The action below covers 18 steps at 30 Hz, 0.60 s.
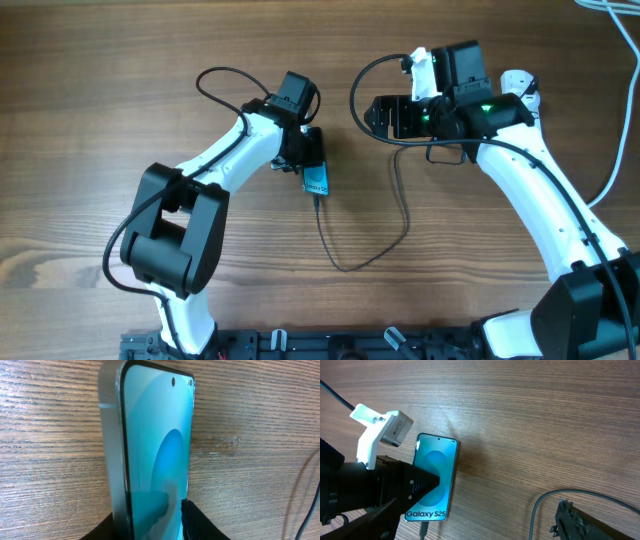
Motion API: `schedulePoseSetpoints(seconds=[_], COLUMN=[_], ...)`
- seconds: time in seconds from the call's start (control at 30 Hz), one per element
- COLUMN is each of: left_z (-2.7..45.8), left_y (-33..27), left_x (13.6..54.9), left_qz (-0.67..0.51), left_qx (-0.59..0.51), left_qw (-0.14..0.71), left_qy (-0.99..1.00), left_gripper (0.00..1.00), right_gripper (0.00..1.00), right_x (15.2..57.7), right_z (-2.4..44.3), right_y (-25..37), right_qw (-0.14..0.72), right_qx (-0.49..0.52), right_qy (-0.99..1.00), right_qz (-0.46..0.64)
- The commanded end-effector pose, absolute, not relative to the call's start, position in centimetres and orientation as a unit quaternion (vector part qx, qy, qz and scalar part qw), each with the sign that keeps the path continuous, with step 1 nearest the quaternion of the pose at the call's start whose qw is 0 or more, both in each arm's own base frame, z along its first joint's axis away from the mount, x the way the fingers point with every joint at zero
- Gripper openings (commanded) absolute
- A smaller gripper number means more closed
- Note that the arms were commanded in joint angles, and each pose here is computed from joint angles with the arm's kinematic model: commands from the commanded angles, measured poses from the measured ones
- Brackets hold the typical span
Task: Plug charger to phone and switch on socket
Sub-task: 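Lower the phone flat onto the table with the left gripper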
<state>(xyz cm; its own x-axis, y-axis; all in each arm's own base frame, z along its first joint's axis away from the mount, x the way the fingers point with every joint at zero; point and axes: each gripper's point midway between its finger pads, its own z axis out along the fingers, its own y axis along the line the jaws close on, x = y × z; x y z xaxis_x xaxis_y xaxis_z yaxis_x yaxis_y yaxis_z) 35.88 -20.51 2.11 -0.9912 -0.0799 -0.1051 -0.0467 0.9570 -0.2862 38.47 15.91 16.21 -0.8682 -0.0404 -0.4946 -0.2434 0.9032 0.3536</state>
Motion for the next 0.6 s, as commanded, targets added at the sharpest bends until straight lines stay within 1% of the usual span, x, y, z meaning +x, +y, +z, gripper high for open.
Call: schedulePoseSetpoints(seconds=[0.0, 0.13, 0.17, 0.2, 0.3, 0.57], left_z=[1.61, 1.61, 1.61, 1.61, 1.61, 1.61], left_y=[-20.37, -20.37, -20.37, -20.37, -20.37, -20.37], left_x=[35.92, 35.92, 35.92, 35.92, 35.93, 35.92], left_qz=[-0.135, -0.135, -0.135, -0.135, -0.135, -0.135], left_qx=[-0.028, -0.028, -0.028, -0.028, -0.028, -0.028], left_qw=[0.058, 0.058, 0.058, 0.058, 0.058, 0.058], left_qy=[0.989, 0.989, 0.989, 0.989, 0.989, 0.989], left_gripper=[0.35, 0.36, 0.40, 0.41, 0.39, 0.40], right_gripper=[1.00, 1.00, 1.00, 1.00, 1.00, 1.00], right_x=[38.96, 38.96, 38.96, 38.96, 38.96, 38.96], right_z=[17.06, 17.06, 17.06, 17.06, 17.06, 17.06], right_y=[15.74, 15.74, 15.74, 15.74, 15.74, 15.74], right_qw=[0.262, 0.262, 0.262, 0.262, 0.262, 0.262], right_qx=[-0.082, -0.082, -0.082, -0.082, -0.082, -0.082], right_qy=[0.941, 0.941, 0.941, 0.941, 0.941, 0.941], right_qz=[0.198, 0.198, 0.198, 0.198, 0.198, 0.198])
